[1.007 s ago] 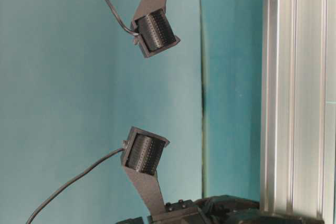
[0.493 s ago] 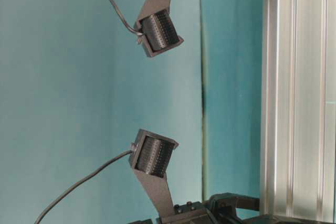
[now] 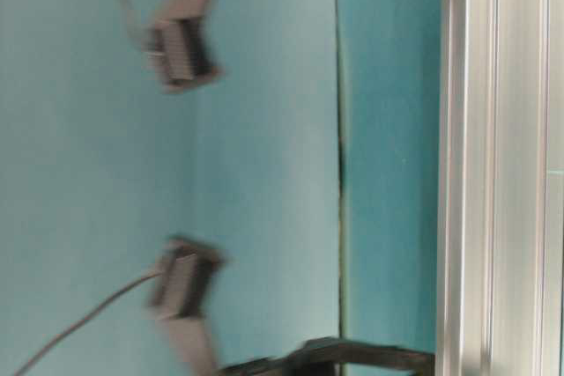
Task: Lift the metal rail with both hands.
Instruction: 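Open both grippers and raise them off the rail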
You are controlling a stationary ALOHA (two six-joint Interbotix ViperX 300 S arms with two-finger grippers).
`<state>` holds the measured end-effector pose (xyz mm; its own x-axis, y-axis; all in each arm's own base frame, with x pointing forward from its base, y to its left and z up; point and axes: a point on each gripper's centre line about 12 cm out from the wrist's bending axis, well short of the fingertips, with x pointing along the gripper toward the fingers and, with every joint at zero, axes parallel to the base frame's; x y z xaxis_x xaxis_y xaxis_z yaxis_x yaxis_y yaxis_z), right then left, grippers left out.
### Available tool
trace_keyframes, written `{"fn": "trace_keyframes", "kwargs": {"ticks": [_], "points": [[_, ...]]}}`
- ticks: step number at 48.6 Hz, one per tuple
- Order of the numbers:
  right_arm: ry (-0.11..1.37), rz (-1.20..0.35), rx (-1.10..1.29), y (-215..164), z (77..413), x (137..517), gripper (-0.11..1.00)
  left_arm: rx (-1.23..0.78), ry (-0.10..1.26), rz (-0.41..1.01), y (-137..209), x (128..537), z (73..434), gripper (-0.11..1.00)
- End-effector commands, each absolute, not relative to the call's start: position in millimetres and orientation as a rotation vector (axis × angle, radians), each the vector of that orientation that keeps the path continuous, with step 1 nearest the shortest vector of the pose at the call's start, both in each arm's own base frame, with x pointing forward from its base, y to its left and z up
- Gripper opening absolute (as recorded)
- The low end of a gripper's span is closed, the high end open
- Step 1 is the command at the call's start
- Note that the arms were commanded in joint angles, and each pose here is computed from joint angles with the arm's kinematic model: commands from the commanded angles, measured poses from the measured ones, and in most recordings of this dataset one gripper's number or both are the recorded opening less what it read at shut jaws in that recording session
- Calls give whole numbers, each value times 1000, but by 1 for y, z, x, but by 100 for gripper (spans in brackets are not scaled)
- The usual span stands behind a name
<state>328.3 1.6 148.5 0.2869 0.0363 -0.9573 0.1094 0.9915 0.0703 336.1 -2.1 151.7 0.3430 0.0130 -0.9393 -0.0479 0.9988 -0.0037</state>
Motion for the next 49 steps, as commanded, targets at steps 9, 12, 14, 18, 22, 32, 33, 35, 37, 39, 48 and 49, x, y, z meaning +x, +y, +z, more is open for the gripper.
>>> {"fn": "trace_keyframes", "kwargs": {"ticks": [9,12,14,18,22,32,33,35,37,39,48,49], "points": [[1099,-49,137,-2,205,326,99,-21,1097,28,-3,319,212,87],[1068,-51,137,-4,215,323,99,-24,1058,28,-3,316,225,87],[1041,-52,139,-5,223,321,99,-24,1033,28,-3,313,233,87],[1006,-55,142,-6,234,317,99,-26,986,26,-3,307,247,88],[978,-59,145,-8,241,313,99,-27,949,26,-3,301,258,88],[885,-59,139,-10,257,308,99,-28,886,23,-3,290,271,88],[873,-58,138,-9,259,308,99,-29,875,23,-3,290,273,88],[844,-58,137,-10,264,309,99,-30,849,22,-3,288,276,88],[817,-57,134,-10,268,309,99,-30,825,21,-3,288,278,88],[786,-55,131,-10,271,309,99,-31,792,20,-3,288,281,88],[660,-55,125,-11,284,306,99,-33,630,12,-3,287,295,88],[648,-55,125,-11,286,305,99,-34,613,11,-3,286,297,88]]}}
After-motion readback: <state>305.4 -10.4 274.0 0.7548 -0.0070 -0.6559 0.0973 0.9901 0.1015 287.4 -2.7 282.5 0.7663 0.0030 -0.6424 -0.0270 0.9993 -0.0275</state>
